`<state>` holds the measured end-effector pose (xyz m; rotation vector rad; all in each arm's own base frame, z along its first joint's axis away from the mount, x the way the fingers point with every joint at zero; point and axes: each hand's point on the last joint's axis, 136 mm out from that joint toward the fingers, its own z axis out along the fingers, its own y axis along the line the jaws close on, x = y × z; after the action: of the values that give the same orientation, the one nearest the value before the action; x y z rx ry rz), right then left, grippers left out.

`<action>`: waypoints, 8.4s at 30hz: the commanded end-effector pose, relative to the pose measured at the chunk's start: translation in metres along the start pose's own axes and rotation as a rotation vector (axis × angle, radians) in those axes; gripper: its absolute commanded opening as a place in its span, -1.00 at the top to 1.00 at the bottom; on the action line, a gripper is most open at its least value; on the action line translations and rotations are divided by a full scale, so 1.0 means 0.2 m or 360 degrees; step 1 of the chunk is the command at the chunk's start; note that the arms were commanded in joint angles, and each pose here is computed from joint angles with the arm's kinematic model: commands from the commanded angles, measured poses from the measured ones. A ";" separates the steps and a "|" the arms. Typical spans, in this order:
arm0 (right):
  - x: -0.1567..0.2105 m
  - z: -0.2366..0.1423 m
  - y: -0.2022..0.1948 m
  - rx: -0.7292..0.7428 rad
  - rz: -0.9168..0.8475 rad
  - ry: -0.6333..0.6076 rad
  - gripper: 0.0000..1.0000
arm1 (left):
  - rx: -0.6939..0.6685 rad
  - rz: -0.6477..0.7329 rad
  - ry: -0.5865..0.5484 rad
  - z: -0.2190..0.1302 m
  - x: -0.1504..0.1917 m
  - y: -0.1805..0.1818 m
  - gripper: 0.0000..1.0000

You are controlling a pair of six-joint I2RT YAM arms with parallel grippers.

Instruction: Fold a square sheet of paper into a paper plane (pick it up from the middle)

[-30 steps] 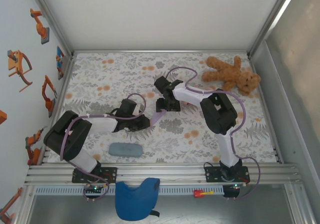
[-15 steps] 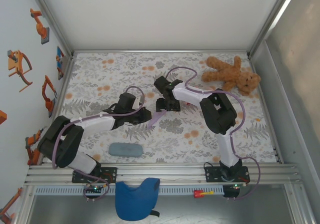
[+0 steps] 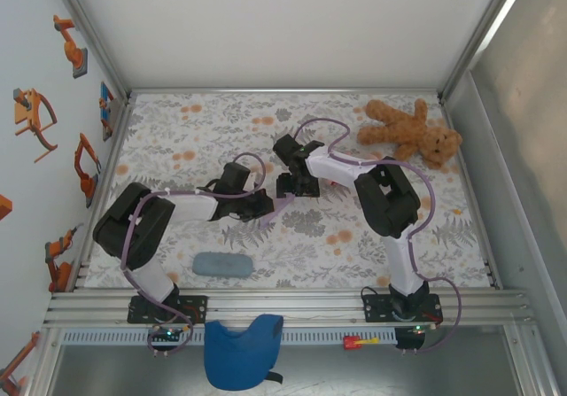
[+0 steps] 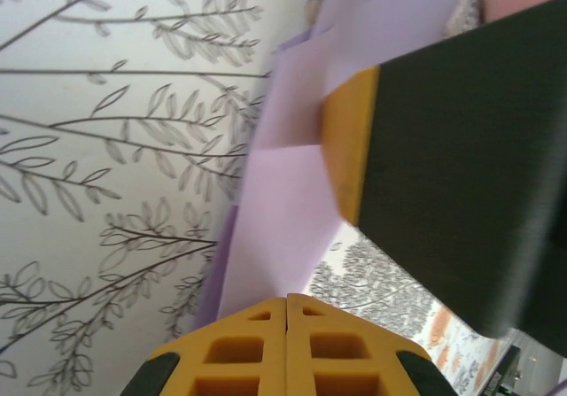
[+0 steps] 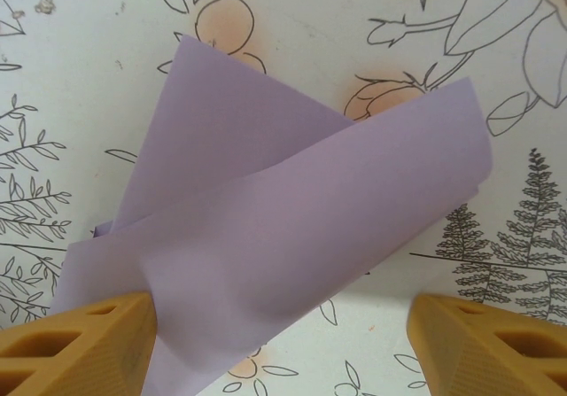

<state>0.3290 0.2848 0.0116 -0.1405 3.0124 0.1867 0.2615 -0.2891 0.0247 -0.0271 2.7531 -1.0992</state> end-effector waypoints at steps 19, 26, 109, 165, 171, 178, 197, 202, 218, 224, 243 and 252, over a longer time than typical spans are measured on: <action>-0.01 -0.32 -0.05 -0.0283 0.0054 -0.0224 -0.52 | -0.0306 -0.0161 0.0084 0.02 0.12 0.25 0.98; 0.00 -0.41 0.08 -0.0603 -0.0003 -0.0360 -0.19 | -0.0309 -0.0156 0.0094 0.02 0.13 0.26 0.99; 0.27 0.28 -0.16 -0.0162 0.0047 0.0146 0.79 | -0.0182 0.0065 0.0328 0.01 0.16 0.13 0.91; 0.27 0.17 0.04 -0.0426 0.0037 0.0114 0.82 | -0.0109 0.0189 0.0008 -0.32 0.08 -0.01 0.97; 0.27 0.10 0.19 -0.0574 -0.0028 0.0084 0.82 | -0.0109 0.0108 0.0058 -0.17 0.03 0.01 0.98; 0.25 0.08 0.20 -0.0600 -0.0045 0.0061 0.82 | -0.0141 0.0052 0.0116 -0.07 0.03 0.06 0.98; 0.14 -0.06 0.36 -0.0844 -0.0138 -0.0166 0.82 | -0.0433 -0.0103 0.0246 -0.04 0.18 0.32 1.00; 0.12 0.01 0.26 -0.0743 -0.0087 -0.0179 0.84 | -0.0455 -0.0116 0.0260 -0.05 0.20 0.33 1.00; -0.11 0.04 -0.27 -0.0413 0.0177 -0.0360 0.87 | -0.0467 -0.0171 0.0275 -0.07 0.26 0.38 1.00; -0.15 0.00 -0.29 -0.0409 0.0186 -0.0400 0.86 | -0.0459 -0.0169 0.0284 -0.07 0.26 0.37 1.00; -0.12 -0.45 -0.13 -0.0503 0.0120 -0.0588 0.69 | -0.0129 0.0078 -0.0011 -0.27 -0.03 -0.09 0.32; 0.10 -0.46 -0.02 -0.0213 0.0186 -0.0427 -0.20 | -0.0336 0.0094 -0.0416 -0.60 -0.15 0.06 -0.52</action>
<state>0.3132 0.2748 0.1108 -0.0362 2.6613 0.5426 0.2755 -0.2302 0.1253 -0.0390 2.5602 -0.9013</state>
